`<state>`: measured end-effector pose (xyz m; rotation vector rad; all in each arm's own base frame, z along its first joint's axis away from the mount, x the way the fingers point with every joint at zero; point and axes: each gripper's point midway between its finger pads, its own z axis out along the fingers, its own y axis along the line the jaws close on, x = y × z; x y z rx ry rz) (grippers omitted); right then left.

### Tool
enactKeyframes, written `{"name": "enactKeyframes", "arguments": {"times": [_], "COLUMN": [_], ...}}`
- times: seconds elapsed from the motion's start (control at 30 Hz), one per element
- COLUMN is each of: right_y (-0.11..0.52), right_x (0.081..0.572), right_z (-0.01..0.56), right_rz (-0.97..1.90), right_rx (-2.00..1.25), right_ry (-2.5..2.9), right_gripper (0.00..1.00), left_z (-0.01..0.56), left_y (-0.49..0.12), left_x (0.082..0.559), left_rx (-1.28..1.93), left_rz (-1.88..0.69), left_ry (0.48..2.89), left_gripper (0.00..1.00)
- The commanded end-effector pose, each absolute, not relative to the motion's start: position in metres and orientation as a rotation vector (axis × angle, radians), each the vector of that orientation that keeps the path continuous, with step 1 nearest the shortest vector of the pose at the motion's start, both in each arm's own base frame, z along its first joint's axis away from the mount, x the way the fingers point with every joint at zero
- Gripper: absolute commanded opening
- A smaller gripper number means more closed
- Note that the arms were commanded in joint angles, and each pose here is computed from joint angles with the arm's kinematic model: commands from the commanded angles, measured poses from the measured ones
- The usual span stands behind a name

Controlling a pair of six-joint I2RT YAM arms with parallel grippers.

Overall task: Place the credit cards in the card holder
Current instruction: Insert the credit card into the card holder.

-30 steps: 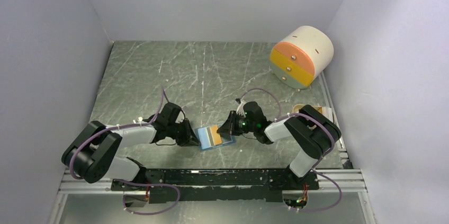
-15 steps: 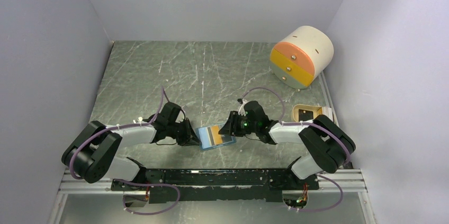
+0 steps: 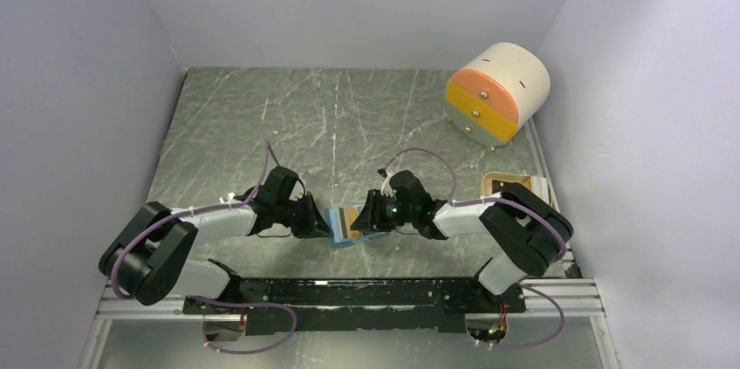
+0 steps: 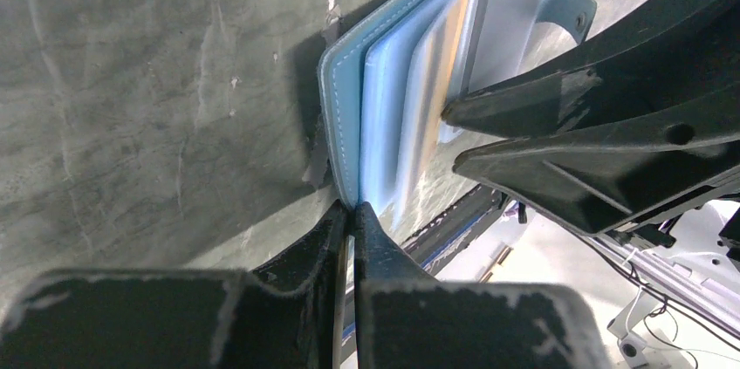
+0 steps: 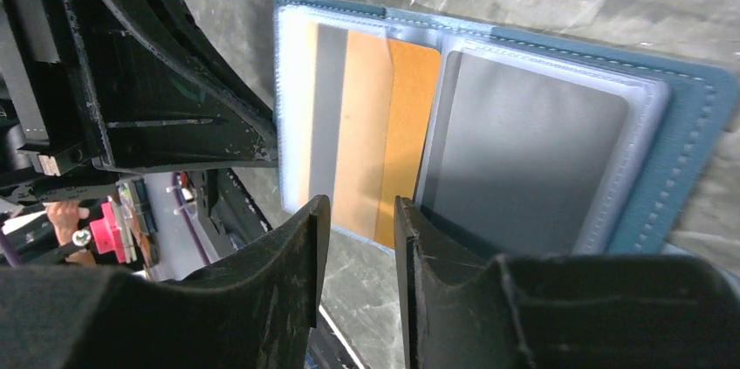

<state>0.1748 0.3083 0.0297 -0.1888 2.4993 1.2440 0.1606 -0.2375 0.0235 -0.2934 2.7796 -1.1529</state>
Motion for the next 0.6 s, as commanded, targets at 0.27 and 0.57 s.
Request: {"name": "enactKeyframes", "arguments": {"times": [0.27, 0.57], "right_y": [0.334, 0.317], "right_x": [0.168, 0.177], "right_z": [0.031, 0.040], "right_rz": [1.316, 1.134], "right_rx": [-0.271, -0.301], "right_ry": [2.488, 2.500], "right_gripper": [0.35, 0.37], "left_z": [0.047, 0.056], "left_y": [-0.251, -0.248], "left_x": [0.170, 0.175], "left_rx": [-0.208, -0.183], "left_rz": [-1.231, -1.175], "left_ry": [2.725, 2.720], "left_gripper": [0.09, 0.09]}}
